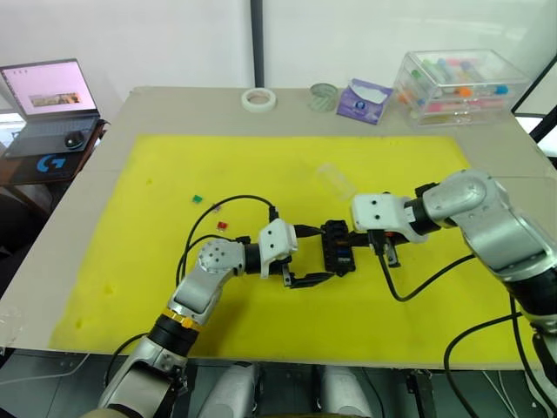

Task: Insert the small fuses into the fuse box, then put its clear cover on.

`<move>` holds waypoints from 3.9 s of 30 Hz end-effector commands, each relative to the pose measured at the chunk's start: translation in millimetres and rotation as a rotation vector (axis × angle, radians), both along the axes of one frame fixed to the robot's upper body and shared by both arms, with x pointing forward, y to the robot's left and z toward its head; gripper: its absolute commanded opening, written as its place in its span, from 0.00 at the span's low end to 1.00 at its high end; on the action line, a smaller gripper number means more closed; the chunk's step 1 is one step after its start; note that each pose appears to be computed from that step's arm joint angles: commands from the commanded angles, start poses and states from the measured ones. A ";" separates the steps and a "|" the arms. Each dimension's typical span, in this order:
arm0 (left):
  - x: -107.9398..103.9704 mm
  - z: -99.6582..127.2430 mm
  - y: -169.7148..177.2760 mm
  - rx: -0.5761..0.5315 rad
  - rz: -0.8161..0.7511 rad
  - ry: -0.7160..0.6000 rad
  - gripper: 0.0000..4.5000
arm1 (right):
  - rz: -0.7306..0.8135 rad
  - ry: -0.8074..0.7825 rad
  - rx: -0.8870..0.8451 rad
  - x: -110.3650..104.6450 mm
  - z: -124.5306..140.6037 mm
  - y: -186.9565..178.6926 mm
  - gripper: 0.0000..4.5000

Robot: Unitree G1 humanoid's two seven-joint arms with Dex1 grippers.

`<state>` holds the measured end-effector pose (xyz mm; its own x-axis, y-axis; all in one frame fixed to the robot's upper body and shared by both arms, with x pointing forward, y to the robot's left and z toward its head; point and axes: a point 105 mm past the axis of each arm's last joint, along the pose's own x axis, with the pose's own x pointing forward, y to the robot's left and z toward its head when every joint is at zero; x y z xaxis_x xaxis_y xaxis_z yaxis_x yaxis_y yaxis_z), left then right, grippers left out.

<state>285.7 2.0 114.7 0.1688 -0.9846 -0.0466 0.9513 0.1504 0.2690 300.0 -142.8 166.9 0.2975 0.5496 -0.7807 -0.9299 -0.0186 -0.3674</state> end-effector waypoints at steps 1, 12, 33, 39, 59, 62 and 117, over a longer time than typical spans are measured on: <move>-4.7 6.5 -2.9 -0.009 -0.016 -0.030 0.99 | -0.001 -0.030 -0.009 3.6 5.5 1.5 0.00; -5.4 5.4 -2.4 -0.008 -0.012 -0.032 0.99 | -0.012 -0.007 -0.023 3.1 0.5 2.0 0.00; -4.9 5.9 -0.9 -0.014 0.001 -0.033 0.99 | -0.045 0.006 0.029 -0.1 9.0 4.3 0.00; -3.3 5.8 -0.6 -0.012 0.000 -0.034 0.99 | -0.058 0.007 0.066 -3.5 18.0 5.3 0.00; -3.3 4.4 -0.4 0.003 -0.008 -0.035 0.99 | -0.079 0.014 0.075 -5.6 9.4 4.2 0.00; -3.5 3.9 0.2 0.005 -0.008 -0.035 0.99 | -0.080 0.017 0.078 -6.3 8.3 5.1 0.00; 0.8 2.5 1.6 0.003 0.014 -0.022 1.00 | -0.091 0.000 0.036 8.5 -0.6 0.2 0.29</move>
<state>286.0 5.0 109.8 0.1841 -0.9810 -0.0604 0.9513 0.1624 0.2619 306.8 -141.7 161.9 0.3333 0.5541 -0.7628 -0.9338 0.0826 -0.3480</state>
